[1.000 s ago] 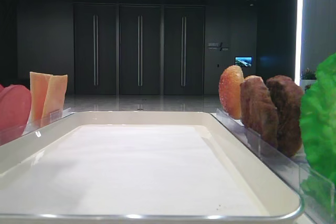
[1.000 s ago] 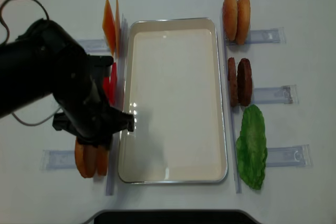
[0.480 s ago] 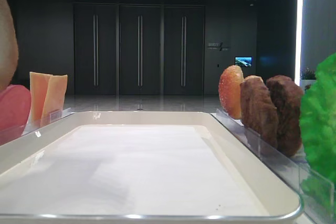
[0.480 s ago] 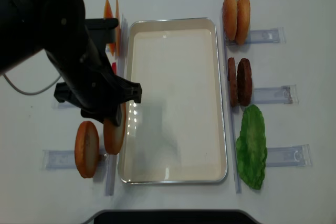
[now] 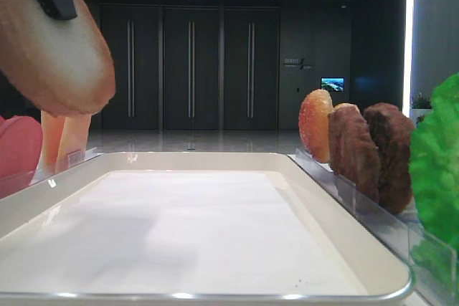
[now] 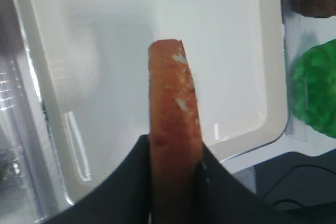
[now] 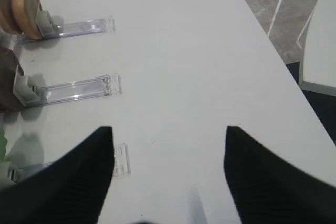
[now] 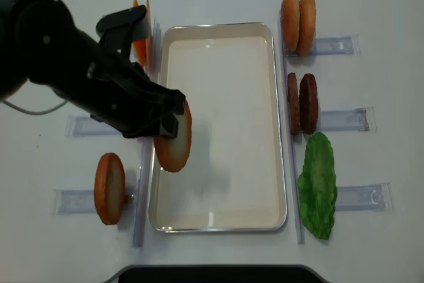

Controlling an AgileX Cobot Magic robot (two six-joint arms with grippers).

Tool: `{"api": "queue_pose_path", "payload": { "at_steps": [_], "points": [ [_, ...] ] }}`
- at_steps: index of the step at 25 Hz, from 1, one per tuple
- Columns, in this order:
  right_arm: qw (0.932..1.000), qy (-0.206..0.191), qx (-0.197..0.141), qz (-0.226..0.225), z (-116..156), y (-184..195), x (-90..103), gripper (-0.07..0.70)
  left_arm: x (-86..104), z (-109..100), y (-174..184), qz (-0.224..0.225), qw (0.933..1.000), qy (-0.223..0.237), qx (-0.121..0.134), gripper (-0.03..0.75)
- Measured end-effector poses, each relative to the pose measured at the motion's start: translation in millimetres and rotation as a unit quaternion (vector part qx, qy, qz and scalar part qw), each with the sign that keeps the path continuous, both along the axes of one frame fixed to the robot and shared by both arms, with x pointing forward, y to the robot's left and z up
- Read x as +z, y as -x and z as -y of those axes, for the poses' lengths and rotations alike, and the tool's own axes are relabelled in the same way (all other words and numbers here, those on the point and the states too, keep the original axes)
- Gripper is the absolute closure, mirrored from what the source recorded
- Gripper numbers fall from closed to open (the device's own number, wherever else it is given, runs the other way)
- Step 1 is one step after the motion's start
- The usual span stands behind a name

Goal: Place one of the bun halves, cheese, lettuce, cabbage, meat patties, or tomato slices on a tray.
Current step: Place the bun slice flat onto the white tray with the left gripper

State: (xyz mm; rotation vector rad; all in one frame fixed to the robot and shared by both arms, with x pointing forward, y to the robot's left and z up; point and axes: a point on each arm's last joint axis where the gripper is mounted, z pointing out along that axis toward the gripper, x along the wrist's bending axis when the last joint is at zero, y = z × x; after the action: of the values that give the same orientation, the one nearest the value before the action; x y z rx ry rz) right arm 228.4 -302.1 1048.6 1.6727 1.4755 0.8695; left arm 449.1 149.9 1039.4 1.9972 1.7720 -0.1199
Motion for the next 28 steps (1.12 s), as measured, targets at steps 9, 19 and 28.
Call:
{"api": "queue_pose_path", "payload": {
  "at_steps": [9, 19, 28],
  "points": [
    [1.0000, 0.000, 0.000, 0.000, 0.0, 0.0, 0.0, 0.197, -44.6, -9.5, 8.1, -0.003, 0.9822, 0.187, -0.015, 0.578],
    [1.0000, 0.000, 0.000, 0.000, 0.0, 0.0, 0.0, 0.197, -85.8, 2.2, -14.2, -0.015, 0.9771, 0.212, 0.001, 0.578],
    [1.0000, 0.000, 0.000, 0.000, 0.0, 0.0, 0.0, 0.197, -118.8, 10.5, -25.8, -0.029, 0.9726, 0.230, 0.002, 0.578]
  ]
}}
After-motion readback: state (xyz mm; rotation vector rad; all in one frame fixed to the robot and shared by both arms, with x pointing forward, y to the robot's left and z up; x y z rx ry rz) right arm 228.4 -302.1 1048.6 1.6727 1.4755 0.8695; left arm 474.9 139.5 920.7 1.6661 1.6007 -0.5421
